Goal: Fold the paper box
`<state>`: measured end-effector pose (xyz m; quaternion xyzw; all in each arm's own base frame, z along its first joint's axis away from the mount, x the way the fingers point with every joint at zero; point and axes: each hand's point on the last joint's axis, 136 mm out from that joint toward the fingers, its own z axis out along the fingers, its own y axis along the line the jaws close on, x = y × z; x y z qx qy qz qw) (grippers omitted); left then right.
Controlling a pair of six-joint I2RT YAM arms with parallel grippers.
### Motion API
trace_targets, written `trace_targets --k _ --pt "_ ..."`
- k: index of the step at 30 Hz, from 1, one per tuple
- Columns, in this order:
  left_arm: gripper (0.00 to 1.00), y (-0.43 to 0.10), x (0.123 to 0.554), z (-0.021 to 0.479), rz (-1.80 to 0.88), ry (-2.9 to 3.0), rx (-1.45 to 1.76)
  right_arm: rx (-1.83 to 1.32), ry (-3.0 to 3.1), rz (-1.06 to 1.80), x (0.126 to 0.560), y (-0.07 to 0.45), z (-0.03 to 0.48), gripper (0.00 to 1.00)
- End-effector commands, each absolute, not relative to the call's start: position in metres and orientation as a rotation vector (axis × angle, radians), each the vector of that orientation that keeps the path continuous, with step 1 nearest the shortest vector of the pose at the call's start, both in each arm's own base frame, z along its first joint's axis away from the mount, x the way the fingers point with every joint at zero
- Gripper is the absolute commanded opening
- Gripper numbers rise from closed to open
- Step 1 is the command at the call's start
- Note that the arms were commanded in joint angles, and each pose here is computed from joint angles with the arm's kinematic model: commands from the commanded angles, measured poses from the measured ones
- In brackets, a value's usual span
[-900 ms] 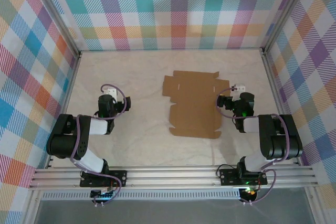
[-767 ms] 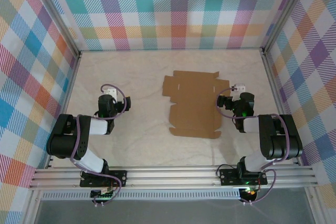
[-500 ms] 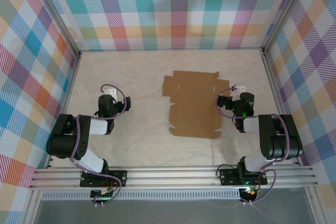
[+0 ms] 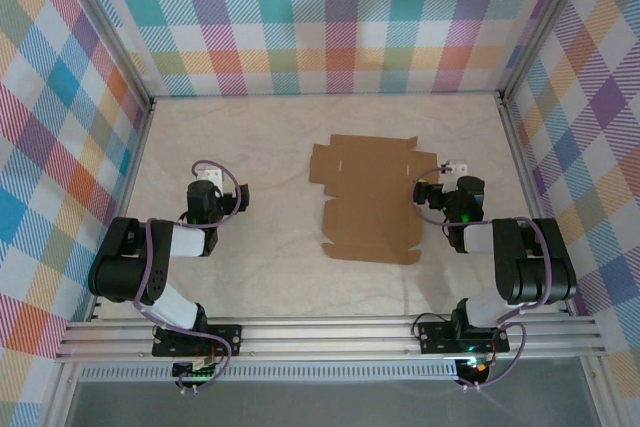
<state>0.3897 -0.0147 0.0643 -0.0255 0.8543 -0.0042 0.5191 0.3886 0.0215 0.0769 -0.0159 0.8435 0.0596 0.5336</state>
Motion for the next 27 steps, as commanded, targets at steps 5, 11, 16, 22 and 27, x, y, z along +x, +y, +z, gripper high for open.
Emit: trace_targets --k 5,11,16,22,27 --pt "1.0 -0.03 0.393 0.129 0.007 1.994 0.003 0.103 2.039 0.108 0.379 0.005 0.124 1.0" --pt "1.0 -0.088 0.396 0.173 -0.157 1.922 0.065 0.352 2.244 0.26 0.364 0.012 0.135 1.0" --pt "1.0 -0.165 0.397 0.183 -0.365 1.917 0.177 0.475 2.4 0.638 0.361 0.057 0.124 0.97" --pt "1.0 -0.211 0.391 0.173 -0.559 1.948 0.183 0.438 2.569 0.635 0.352 0.078 0.092 0.8" --pt "1.0 -0.21 0.39 0.158 -0.533 1.992 0.187 0.424 2.636 0.644 0.35 0.084 0.07 0.53"
